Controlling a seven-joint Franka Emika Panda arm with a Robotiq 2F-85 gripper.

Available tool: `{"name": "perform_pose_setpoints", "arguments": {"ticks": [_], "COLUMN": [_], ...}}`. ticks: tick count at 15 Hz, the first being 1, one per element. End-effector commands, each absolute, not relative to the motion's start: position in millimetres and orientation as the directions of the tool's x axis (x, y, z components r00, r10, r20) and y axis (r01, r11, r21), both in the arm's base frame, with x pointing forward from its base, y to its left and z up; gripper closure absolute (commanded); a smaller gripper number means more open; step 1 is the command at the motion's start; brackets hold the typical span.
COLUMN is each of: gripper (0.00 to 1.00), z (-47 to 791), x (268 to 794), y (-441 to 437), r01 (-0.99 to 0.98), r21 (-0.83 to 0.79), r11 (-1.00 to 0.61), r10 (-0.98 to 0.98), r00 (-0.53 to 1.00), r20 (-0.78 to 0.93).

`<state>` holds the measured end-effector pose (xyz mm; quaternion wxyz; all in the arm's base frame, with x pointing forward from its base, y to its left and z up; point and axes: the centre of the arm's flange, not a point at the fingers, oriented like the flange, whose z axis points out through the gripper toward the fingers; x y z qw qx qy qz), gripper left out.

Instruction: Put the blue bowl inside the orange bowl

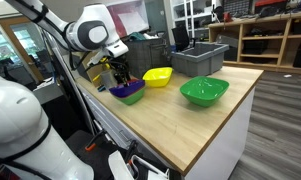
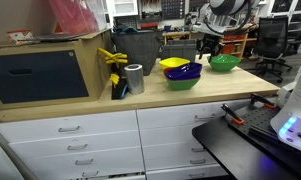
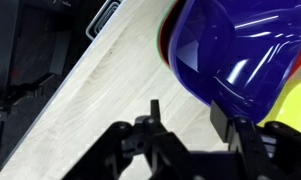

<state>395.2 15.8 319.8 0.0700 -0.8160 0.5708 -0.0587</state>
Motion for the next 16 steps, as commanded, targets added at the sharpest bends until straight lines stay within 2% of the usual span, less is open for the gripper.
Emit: {"name": "perform_pose_setpoints", "arguments": {"ticks": [1,4,5,16], "gripper": [0.74,0.97,1.00,1.00], "z": [316.1,326.0,330.4,287.7], "x": [405.4,411.4,413.5,414.5], "y": [16.1,35.6,41.4,50.5], "r01": [-0.920,-0.915,-0.912,-0.896], "r21": [-0.167,-0.178,-0.183,-0.113], "r11": [-0.355,-0.363,-0.367,-0.430], "r10": [-0.934,-0.929,-0.927,-0.902], "r00": [0.358,0.370,0.375,0.433], "r20": [0.010,-0.006,-0.008,0.004]}}
